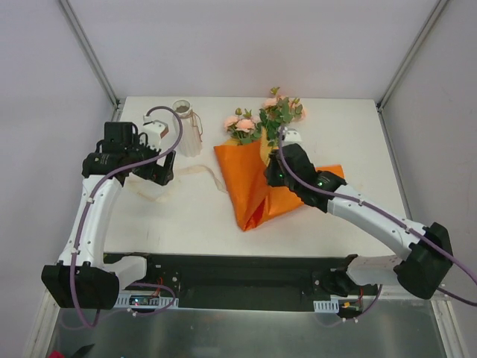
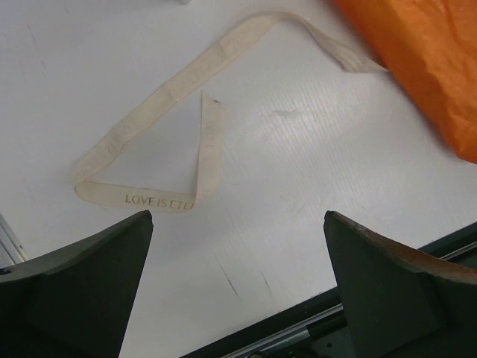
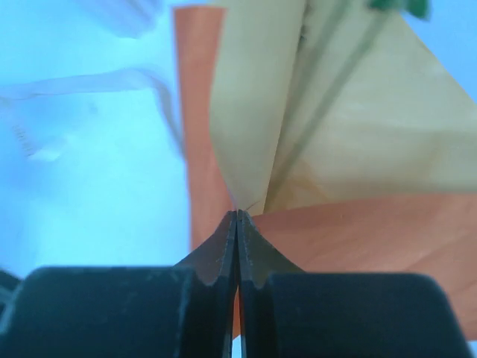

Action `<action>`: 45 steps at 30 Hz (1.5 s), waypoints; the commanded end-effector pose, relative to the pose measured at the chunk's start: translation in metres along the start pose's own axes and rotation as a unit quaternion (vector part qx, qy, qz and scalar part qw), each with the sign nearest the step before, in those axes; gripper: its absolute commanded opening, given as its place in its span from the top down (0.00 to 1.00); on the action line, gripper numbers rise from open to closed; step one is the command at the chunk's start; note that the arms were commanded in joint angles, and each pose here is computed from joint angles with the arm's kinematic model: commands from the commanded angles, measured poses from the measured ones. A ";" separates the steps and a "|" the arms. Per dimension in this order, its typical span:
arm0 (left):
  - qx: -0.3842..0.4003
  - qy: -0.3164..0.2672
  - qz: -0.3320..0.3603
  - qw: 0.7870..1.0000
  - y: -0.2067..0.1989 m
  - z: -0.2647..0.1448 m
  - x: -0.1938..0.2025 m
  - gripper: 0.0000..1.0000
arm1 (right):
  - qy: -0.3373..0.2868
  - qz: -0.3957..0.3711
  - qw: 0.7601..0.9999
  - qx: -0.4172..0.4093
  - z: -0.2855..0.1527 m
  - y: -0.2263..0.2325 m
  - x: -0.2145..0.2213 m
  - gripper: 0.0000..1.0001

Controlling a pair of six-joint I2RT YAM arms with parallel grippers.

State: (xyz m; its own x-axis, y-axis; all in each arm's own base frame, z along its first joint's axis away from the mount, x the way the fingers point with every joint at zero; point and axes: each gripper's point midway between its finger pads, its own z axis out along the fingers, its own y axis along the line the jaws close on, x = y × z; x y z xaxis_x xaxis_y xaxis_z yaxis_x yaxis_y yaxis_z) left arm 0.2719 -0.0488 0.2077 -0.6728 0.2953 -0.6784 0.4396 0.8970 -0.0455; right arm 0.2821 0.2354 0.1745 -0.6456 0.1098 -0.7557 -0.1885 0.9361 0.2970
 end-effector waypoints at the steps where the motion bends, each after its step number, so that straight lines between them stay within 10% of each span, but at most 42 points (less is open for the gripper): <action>1: 0.012 -0.018 -0.030 0.999 -0.008 -0.019 -0.019 0.01 | -0.002 -0.143 0.988 -0.062 0.000 0.062 -0.009 0.99; 8: 0.002 -0.033 -0.025 0.999 -0.011 -0.041 -0.026 0.01 | 0.059 -0.279 0.950 -0.128 0.006 0.138 0.038 0.89; 12: 0.000 -0.023 -0.014 1.000 -0.010 -0.038 -0.017 0.01 | 0.059 -0.284 0.952 -0.099 0.008 0.125 0.044 0.40; 18: 0.007 -0.016 -0.009 1.000 -0.011 -0.034 -0.013 0.01 | 0.044 -0.274 0.958 -0.076 -0.005 0.095 0.041 0.23; 27: -0.005 -0.039 0.002 0.999 -0.010 -0.048 -0.026 0.01 | 0.026 -0.202 0.972 -0.116 -0.015 0.077 0.013 0.15; 45: -0.099 -0.081 0.008 0.992 0.010 -0.091 -0.044 0.01 | 0.087 -0.223 0.934 -0.267 0.007 0.212 0.030 0.22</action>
State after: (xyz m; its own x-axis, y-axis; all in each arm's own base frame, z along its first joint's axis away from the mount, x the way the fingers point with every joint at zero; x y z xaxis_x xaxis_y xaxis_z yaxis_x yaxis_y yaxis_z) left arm 0.2503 -0.0434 0.2747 -0.5972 0.2819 -0.7510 0.4104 0.9118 0.0159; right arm 0.2471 0.3845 0.1656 -0.5836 -0.3699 -0.7229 -0.6907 0.6943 0.2022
